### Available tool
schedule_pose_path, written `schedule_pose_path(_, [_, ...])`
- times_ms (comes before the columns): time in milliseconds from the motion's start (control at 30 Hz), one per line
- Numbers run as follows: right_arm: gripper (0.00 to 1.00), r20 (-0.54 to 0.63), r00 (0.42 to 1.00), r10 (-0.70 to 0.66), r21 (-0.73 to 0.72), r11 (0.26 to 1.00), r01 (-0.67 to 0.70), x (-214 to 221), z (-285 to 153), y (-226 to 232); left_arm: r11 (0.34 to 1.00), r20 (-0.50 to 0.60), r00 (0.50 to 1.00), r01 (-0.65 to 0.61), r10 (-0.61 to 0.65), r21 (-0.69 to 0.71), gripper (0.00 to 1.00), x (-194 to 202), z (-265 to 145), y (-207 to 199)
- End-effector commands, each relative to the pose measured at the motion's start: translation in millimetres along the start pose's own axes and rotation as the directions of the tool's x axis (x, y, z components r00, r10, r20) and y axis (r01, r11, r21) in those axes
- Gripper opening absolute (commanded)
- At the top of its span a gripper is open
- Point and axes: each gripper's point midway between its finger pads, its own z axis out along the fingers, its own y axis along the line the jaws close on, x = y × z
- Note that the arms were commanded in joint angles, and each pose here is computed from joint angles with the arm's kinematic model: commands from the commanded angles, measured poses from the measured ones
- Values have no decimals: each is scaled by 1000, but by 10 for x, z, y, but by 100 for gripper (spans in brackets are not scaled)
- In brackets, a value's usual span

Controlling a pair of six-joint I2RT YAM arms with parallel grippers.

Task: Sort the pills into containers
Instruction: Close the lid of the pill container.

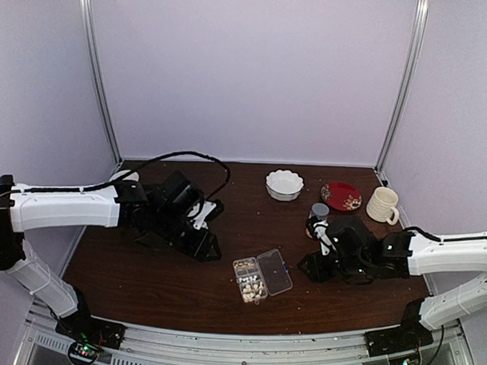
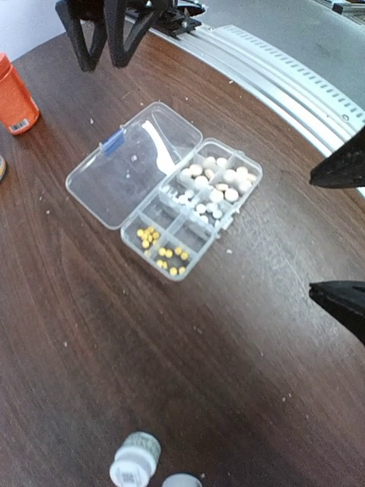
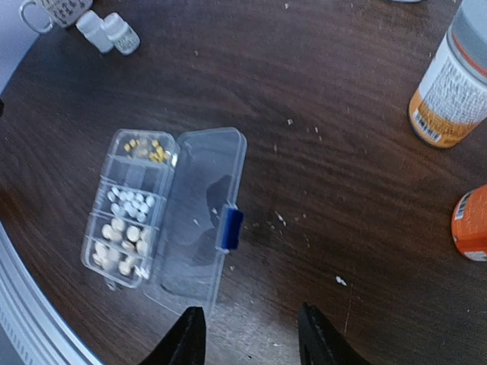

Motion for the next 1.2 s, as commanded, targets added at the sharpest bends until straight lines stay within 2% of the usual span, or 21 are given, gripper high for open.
schedule_pose_path(0, [37, -37, 998, 56, 11, 998, -55, 218, 124, -88, 990, 125, 989, 63, -79, 128, 41, -252, 170, -295])
schedule_pose_path(67, [34, -51, 997, 59, 21, 998, -58, 275, 182, -112, 985, 106, 988, 96, -112, 144, 38, -195, 292, -294])
schedule_pose_path(167, [18, -90, 995, 53, 37, 998, -50, 354, 292, -124, 982, 91, 986, 124, -137, 141, 30, -117, 434, -268])
schedule_pose_path(233, [8, -108, 993, 50, 46, 998, -45, 384, 362, -125, 984, 70, 987, 134, -143, 117, 6, -49, 523, -203])
schedule_pose_path(267, [5, -115, 992, 49, 45, 998, -44, 405, 407, -120, 985, 54, 988, 139, -145, 102, 0, -5, 576, -164])
schedule_pose_path(333, [0, -120, 991, 51, 43, 998, -46, 427, 464, -114, 985, 28, 988, 147, -150, 89, 0, 75, 667, -121])
schedule_pose_path(467, [0, -128, 991, 48, 48, 998, -42, 477, 552, -127, 982, -20, 986, 168, -167, 86, 0, 213, 850, -85])
schedule_pose_path(767, [0, -145, 988, 55, -64, 996, -64, 460, 638, 105, 976, -123, 975, 195, -183, 98, 0, 374, 1116, -127])
schedule_pose_path(1167, [0, -144, 989, 31, -174, 983, -56, 321, 638, 371, 974, -127, 976, 190, -175, 122, 0, 366, 1184, -173])
